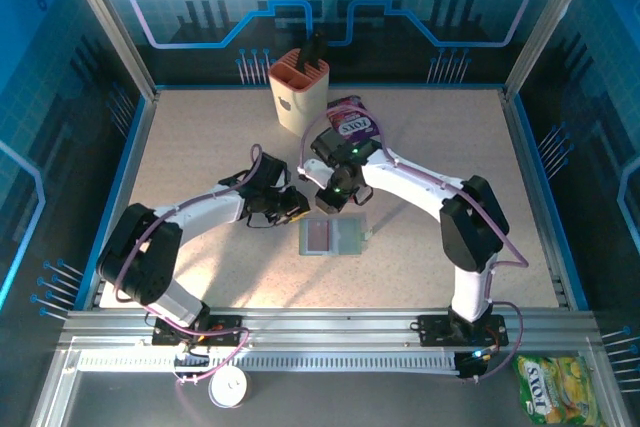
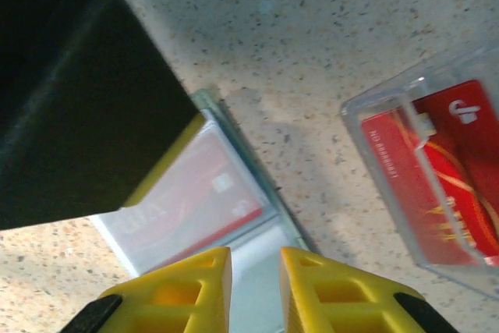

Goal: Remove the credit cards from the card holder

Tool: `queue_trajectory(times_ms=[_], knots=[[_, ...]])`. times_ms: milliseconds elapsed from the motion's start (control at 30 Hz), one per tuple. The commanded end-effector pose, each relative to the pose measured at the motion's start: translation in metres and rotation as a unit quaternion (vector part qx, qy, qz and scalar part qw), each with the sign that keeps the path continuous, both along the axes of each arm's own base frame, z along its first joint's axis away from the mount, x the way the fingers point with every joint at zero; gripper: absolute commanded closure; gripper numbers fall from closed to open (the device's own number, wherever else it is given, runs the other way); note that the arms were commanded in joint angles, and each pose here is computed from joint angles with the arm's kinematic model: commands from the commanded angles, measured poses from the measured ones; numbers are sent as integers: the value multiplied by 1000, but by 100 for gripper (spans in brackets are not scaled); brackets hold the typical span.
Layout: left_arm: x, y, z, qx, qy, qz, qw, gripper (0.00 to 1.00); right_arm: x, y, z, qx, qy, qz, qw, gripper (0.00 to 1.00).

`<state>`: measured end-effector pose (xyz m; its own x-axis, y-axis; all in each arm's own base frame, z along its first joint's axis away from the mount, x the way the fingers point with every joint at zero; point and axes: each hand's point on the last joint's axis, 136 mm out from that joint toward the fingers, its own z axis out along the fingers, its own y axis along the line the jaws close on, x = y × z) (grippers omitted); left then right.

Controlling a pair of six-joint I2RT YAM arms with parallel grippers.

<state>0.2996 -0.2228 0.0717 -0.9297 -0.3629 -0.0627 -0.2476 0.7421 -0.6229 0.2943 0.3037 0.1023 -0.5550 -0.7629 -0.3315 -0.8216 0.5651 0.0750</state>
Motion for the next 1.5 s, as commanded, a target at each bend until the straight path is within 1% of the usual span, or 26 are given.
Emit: queue_trajectory(times_ms=[0, 133, 300, 400, 533, 667, 800, 933, 1067, 1167, 1267, 1467], knots=[[-9, 4, 3, 9, -2, -9, 1000, 79, -8, 2, 10, 25, -3, -39, 999, 75], [-14, 11, 5, 27, 0, -13, 1000, 79, -19, -6, 7, 21, -5, -46, 999, 75], [-26, 19, 3, 29, 1, -8, 1000, 79, -27, -10, 5, 31, -2, -55, 998, 75], [-28, 18, 2, 19, 3, 0, 1000, 79, -30, -7, 5, 50, 5, -73, 996, 75], [-31, 13, -3, -5, 8, 8, 1000, 79, -32, -2, 6, 88, 20, -121, 989, 74], [-34, 6, -7, -15, 10, 3, 1000, 80, -39, 5, 5, 140, 52, -171, 974, 73], [-39, -3, -10, -27, 12, -4, 1000, 81, -47, 16, 7, 204, 104, -226, 947, 71], [-44, -3, -17, -24, 17, -6, 1000, 83, -50, 21, 3, 241, 146, -274, 920, 71], [-51, 1, -26, -16, 30, 0, 999, 86, -49, 24, -8, 256, 173, -309, 899, 71], [-56, 3, -33, -15, 42, 5, 999, 88, -51, 28, -16, 268, 200, -320, 887, 71], [-59, 1, -38, -17, 52, 2, 998, 89, -51, 31, -21, 272, 212, -321, 882, 71], [-64, -6, -48, -14, 71, -8, 997, 92, -51, 24, -34, 255, 228, -345, 874, 73]])
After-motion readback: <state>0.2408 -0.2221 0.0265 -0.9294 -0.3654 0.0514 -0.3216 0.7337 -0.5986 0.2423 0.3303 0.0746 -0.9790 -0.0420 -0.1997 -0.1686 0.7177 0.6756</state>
